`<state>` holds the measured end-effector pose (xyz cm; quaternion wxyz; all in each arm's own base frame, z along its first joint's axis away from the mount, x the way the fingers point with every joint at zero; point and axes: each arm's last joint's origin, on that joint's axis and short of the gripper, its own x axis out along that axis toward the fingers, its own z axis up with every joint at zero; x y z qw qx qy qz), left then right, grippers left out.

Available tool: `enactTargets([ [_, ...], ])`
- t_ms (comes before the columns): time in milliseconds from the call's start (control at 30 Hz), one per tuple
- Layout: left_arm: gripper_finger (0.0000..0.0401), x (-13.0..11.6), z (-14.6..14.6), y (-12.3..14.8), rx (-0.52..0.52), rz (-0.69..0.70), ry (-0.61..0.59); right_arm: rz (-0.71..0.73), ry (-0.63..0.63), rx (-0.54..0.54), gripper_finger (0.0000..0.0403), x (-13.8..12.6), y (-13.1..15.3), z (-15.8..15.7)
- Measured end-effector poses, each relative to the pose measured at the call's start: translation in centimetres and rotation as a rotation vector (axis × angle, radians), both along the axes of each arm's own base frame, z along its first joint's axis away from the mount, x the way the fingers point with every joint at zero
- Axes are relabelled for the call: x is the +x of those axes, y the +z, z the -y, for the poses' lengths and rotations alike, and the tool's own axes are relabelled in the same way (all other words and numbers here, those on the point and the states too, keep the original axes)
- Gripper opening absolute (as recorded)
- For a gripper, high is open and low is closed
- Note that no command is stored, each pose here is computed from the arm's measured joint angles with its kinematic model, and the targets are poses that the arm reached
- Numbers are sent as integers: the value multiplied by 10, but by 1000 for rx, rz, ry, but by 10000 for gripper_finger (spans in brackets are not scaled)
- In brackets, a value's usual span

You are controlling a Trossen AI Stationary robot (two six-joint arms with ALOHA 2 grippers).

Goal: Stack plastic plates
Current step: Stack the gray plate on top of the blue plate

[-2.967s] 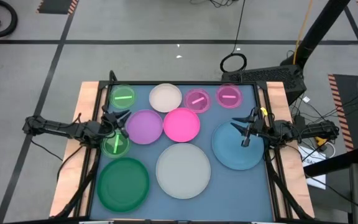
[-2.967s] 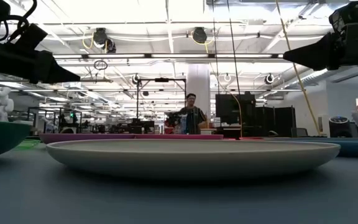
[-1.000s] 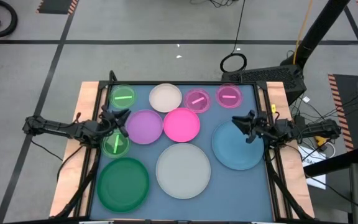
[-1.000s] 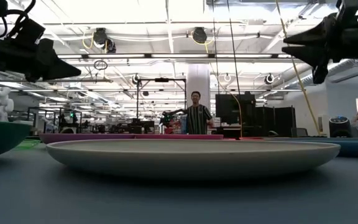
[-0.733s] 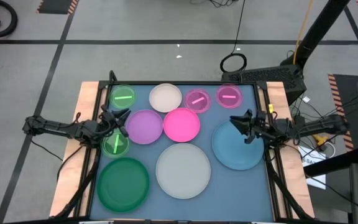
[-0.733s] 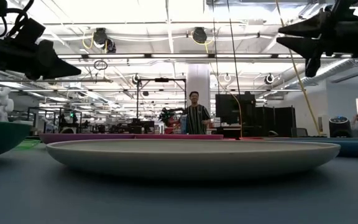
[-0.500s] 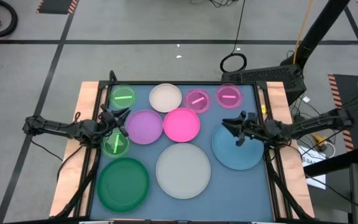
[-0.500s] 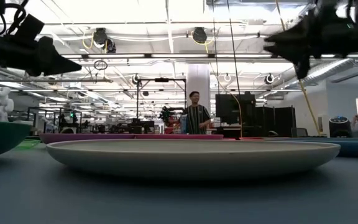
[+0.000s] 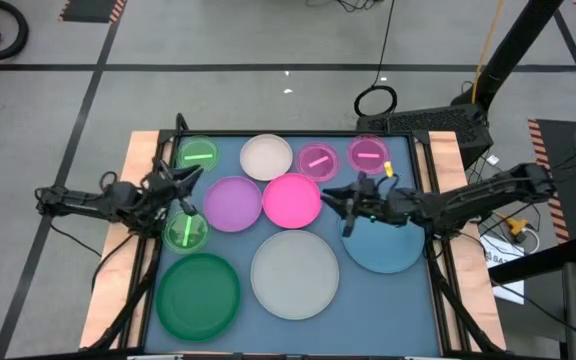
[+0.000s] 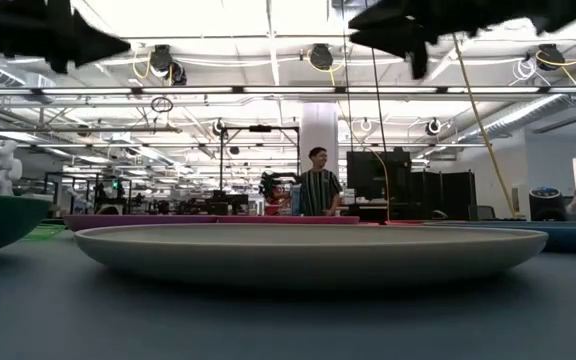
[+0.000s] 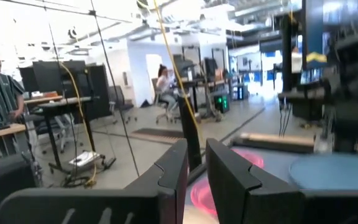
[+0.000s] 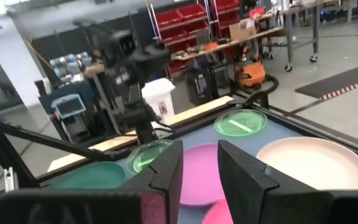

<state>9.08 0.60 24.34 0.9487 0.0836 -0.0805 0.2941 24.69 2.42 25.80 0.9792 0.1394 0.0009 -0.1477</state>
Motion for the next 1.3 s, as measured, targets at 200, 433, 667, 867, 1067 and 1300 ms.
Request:
enactTargets([
  [200, 67, -12, -2, 30, -16, -49, -6, -105, 2, -35, 93, 42, 10, -6],
  [433, 67, -18, -3, 33, -77, -151, -16, -188, -3, -53, 93, 80, 12, -9],
  [667, 67, -19, -3, 34, -83, -152, -17, -253, 162, -55, 93, 118, 15, -8],
  [867, 67, -19, -3, 34, -82, -151, -17, -315, 287, -106, 93, 140, 11, -6],
  [1067, 67, -19, -3, 34, -85, -149, -17, -370, 309, -175, 93, 148, -5, -4],
  [1300, 67, -19, -3, 35, -91, -133, -19, -391, 309, -164, 93, 154, -19, -5],
])
